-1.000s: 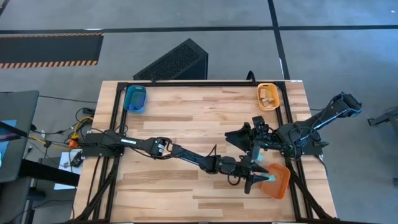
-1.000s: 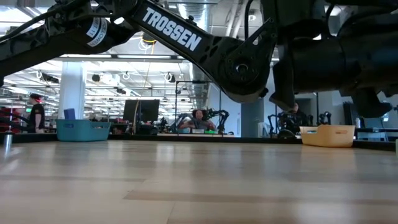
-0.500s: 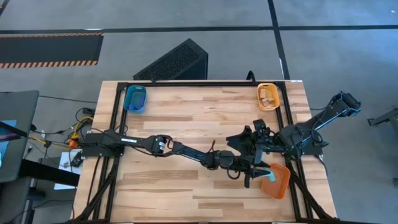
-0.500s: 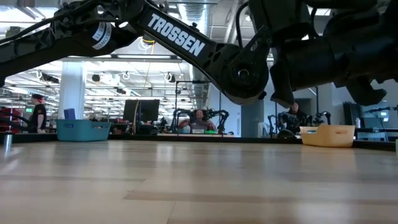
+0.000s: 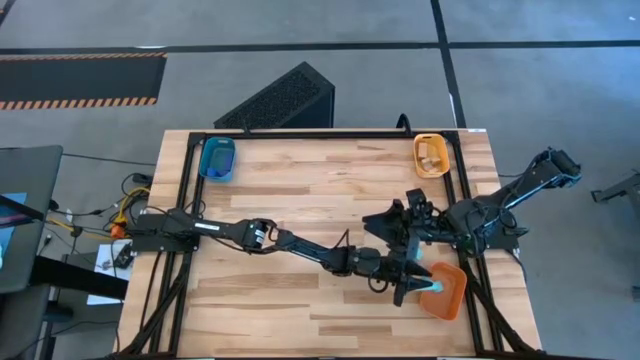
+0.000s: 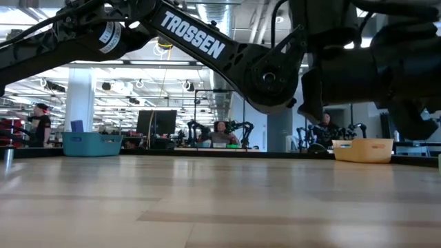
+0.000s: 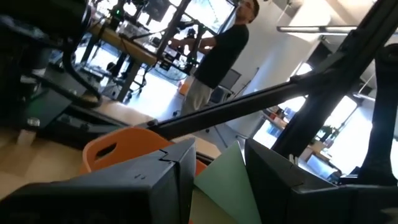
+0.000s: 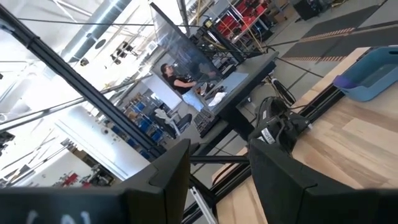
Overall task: Sort & place blocks by color
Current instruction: Put the top light blue block into the orange bin
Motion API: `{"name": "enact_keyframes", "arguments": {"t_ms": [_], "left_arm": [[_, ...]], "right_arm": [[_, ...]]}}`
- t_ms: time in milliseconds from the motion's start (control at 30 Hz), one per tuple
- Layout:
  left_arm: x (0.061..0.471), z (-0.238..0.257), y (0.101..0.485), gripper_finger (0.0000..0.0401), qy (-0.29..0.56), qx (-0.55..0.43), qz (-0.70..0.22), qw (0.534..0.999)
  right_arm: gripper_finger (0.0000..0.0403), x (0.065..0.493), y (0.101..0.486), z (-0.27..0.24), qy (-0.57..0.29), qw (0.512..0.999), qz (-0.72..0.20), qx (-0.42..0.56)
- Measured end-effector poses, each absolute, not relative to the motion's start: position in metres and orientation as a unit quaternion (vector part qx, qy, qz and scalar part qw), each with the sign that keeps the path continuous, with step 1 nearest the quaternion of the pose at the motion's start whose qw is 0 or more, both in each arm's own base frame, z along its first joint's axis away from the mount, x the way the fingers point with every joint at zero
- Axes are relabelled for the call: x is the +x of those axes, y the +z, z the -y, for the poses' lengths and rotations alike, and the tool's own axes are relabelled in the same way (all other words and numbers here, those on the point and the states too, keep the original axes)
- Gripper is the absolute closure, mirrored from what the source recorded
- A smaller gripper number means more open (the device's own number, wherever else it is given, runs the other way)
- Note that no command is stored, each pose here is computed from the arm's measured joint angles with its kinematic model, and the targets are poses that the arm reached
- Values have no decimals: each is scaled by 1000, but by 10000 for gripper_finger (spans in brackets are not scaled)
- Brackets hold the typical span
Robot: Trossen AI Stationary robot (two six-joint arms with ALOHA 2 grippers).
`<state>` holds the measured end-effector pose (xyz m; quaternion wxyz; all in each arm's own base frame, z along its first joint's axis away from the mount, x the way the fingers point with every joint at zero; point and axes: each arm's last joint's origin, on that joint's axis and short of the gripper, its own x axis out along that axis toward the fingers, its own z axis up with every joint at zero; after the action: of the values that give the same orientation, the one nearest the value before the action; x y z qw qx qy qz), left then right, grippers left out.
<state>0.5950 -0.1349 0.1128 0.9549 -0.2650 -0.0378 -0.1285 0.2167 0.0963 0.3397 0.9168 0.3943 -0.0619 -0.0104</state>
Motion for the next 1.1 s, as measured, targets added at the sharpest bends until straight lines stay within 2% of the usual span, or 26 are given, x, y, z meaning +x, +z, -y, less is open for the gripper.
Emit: {"name": "enact_keyframes", "arguments": {"t_ms": [600,1100], "left_arm": [[593,143,111,299,-122,-336,23,934],[590,154,108,290,-80,-405,15,911]], "right_arm": [[217,217,338,-96,-13,919,55,390],[217,217,338,-96,-13,919,55,390]]}}
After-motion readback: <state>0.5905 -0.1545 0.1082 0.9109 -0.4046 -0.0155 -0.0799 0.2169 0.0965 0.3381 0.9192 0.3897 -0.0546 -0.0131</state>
